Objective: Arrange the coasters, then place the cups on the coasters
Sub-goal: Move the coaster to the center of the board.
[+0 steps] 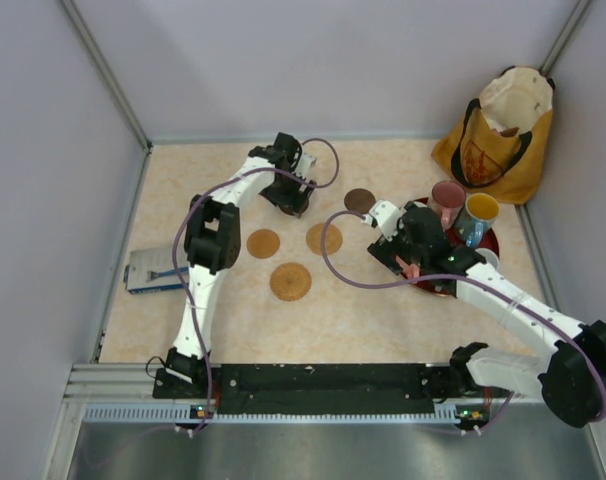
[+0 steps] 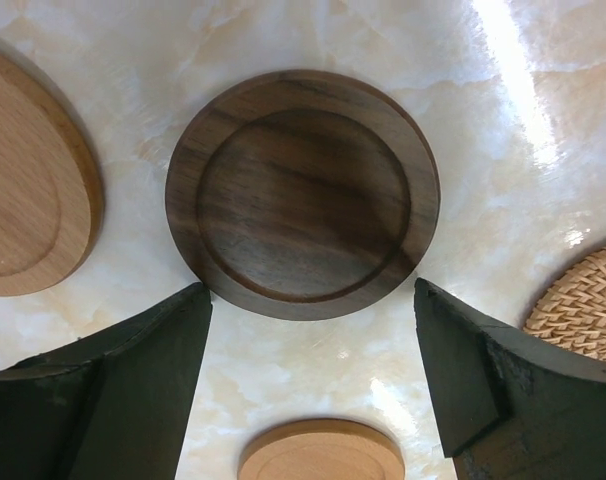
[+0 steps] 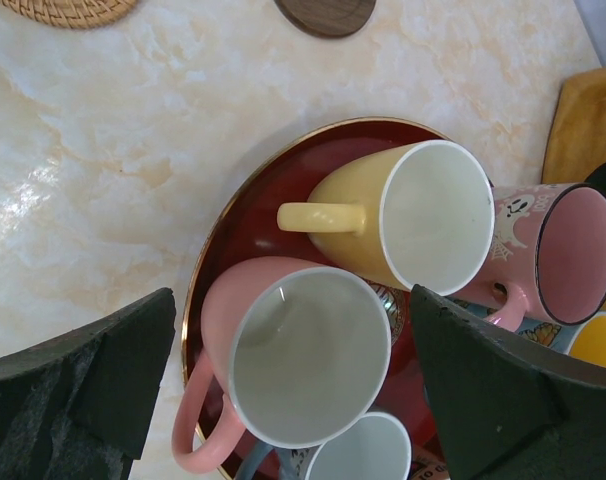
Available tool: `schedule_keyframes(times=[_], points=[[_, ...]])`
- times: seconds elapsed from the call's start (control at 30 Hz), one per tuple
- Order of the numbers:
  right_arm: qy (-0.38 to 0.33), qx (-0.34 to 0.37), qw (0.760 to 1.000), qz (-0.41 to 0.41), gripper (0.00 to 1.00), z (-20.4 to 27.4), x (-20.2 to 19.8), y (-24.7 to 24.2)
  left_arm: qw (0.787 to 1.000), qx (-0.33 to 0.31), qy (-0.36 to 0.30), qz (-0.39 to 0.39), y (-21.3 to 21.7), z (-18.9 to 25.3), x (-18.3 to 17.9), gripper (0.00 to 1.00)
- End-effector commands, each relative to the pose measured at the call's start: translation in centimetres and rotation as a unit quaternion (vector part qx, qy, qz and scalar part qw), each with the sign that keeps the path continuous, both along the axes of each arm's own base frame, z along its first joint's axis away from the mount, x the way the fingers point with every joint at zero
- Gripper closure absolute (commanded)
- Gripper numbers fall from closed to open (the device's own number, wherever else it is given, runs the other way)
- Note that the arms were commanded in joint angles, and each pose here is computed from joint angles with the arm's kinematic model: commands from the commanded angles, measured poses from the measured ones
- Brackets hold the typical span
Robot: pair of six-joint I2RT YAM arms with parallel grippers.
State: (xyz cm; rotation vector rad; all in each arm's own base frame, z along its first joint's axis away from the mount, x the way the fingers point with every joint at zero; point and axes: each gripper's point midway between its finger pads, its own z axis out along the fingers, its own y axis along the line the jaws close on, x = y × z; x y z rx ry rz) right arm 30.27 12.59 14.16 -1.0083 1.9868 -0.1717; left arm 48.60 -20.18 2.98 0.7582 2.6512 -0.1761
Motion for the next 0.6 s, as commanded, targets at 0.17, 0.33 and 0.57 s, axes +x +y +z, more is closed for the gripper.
schedule_keyframes(times=[0.17, 0.33, 0.57], points=[[-0.03, 0.034, 0.999, -0.017, 0.01, 1.8, 1.0, 0.5, 0.995, -0.059, -0.077, 0.0, -1.2, 8.3, 0.7, 0.08], [-0.042, 0.051, 0.997, -0.033, 0.01, 2.9, 1.5, 0.6, 0.993, -0.051, -0.11, 0.01, 0.5, 11.1, 0.0, 0.05], [-0.064, 0.07, 0.993, -0.073, 0.01, 5.8, 3.9, 1.0, 0.994, -0.027, -0.09, 0.049, 4.9, 12.1, -2.3, 0.03]])
